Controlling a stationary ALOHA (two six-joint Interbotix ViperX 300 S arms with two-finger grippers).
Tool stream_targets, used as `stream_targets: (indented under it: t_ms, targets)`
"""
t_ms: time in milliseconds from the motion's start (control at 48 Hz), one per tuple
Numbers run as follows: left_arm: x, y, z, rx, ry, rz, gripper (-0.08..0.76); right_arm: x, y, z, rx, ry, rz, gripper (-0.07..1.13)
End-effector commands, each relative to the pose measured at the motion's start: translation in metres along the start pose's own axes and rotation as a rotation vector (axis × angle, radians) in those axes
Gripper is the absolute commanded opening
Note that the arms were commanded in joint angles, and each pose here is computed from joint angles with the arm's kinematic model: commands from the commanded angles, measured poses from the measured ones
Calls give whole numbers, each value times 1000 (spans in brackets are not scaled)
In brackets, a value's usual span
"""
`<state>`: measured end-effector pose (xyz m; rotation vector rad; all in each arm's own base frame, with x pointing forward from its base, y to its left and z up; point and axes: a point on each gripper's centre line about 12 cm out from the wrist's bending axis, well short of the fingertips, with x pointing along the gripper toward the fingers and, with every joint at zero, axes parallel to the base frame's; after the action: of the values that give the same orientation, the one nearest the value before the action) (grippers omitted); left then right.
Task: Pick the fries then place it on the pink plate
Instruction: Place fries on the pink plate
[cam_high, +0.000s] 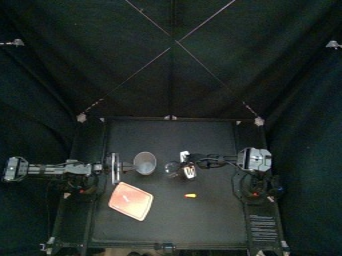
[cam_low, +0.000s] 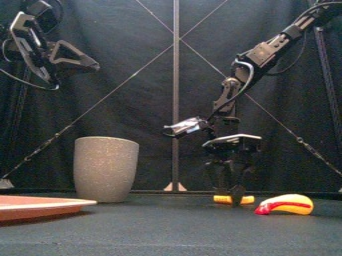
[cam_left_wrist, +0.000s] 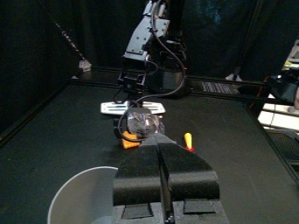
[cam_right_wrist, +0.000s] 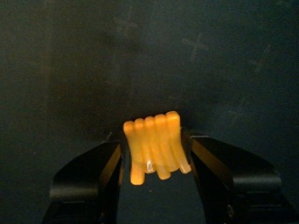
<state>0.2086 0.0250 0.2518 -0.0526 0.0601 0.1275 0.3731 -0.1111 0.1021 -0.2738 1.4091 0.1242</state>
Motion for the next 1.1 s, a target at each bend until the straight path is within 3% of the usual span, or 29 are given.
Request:
stream_targets:
  t_ms: [21,167,417,688,938,1021,1104]
  targets:
    - [1,-1,6,-7,-21,-1,5,-9,-2,3,11,-19,-6,615]
    - [2,0,6,-3,-20,2,5,-25,5,21,20,-79,-11,582]
    - [2,13,11,-4,-47,63,5,-76,45,114,47,-318,-15,600]
    - [-5,39,15,-1,-90,189,5,-71,78,201,108,-460,-4,604]
    - [-12,46,3,0,-65,225,5,-61,75,258,137,-541,-26,609]
    - [-13,46,0,-4,-59,226,7,-59,75,268,147,-538,-17,651]
    - [-13,46,0,-1,-62,225,8,-64,75,279,167,-539,10,766]
